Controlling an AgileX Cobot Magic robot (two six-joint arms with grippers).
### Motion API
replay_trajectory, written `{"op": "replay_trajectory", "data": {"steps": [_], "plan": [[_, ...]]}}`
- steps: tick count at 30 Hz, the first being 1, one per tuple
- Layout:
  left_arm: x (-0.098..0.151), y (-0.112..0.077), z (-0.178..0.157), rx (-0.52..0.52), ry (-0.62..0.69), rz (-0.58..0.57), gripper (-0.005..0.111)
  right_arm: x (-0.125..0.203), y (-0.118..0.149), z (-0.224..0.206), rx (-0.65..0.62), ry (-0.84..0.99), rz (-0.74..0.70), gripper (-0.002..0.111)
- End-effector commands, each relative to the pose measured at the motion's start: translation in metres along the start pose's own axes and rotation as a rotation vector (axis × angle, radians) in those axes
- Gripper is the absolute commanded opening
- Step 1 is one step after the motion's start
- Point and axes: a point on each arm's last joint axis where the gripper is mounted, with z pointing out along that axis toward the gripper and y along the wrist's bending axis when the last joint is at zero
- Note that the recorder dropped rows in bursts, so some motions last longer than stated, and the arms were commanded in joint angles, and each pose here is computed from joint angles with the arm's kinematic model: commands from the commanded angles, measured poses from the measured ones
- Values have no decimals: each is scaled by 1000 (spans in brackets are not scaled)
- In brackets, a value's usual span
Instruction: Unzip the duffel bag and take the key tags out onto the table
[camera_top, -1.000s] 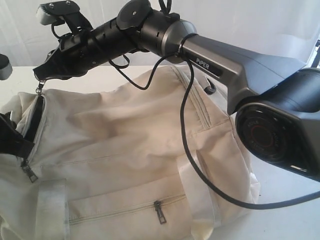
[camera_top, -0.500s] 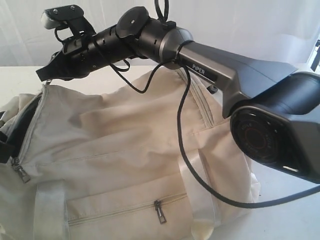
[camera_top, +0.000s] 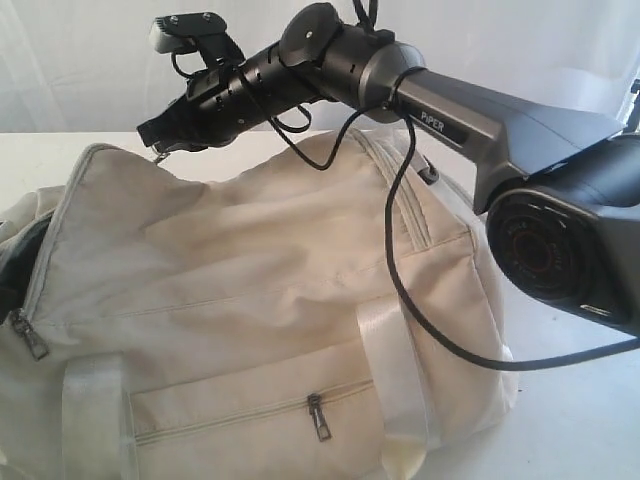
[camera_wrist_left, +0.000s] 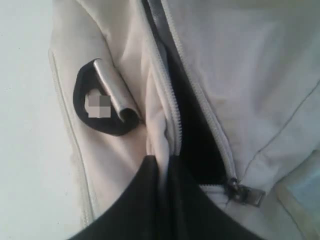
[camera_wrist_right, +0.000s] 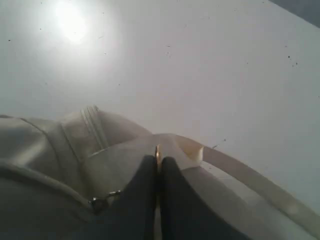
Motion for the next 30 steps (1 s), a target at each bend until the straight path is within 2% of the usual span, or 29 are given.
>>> {"op": "replay_trajectory", "data": {"steps": [1,8,13,18,21,24,26,28,30], "plan": [[7,6,-3,-57,48,-15,0,0,-25,-17,54,12,28,0],[9,7,-1,-70,55,-7,0,1,-50,-42,77,40,67,0],[15,6,7,-68,69,2,0,0,-52,-52,70,56,77,0],[10,5,5,-53,28,-3,2,2,-49,-51,42,84,80,0],[3,3,-2,-21,-4,1,21,2,-45,-49,26,90,81,0],[-11,2,-11,3,-95,40,50,2,-40,-46,14,97,69,0],[-23,2,-18,8,-188,60,64,3,-37,-44,5,104,63,0],[-36,3,-21,-7,-243,72,64,3,-31,-41,-9,113,48,0],[-52,4,-18,-34,-246,96,61,3,-28,-39,-18,119,29,0]]}}
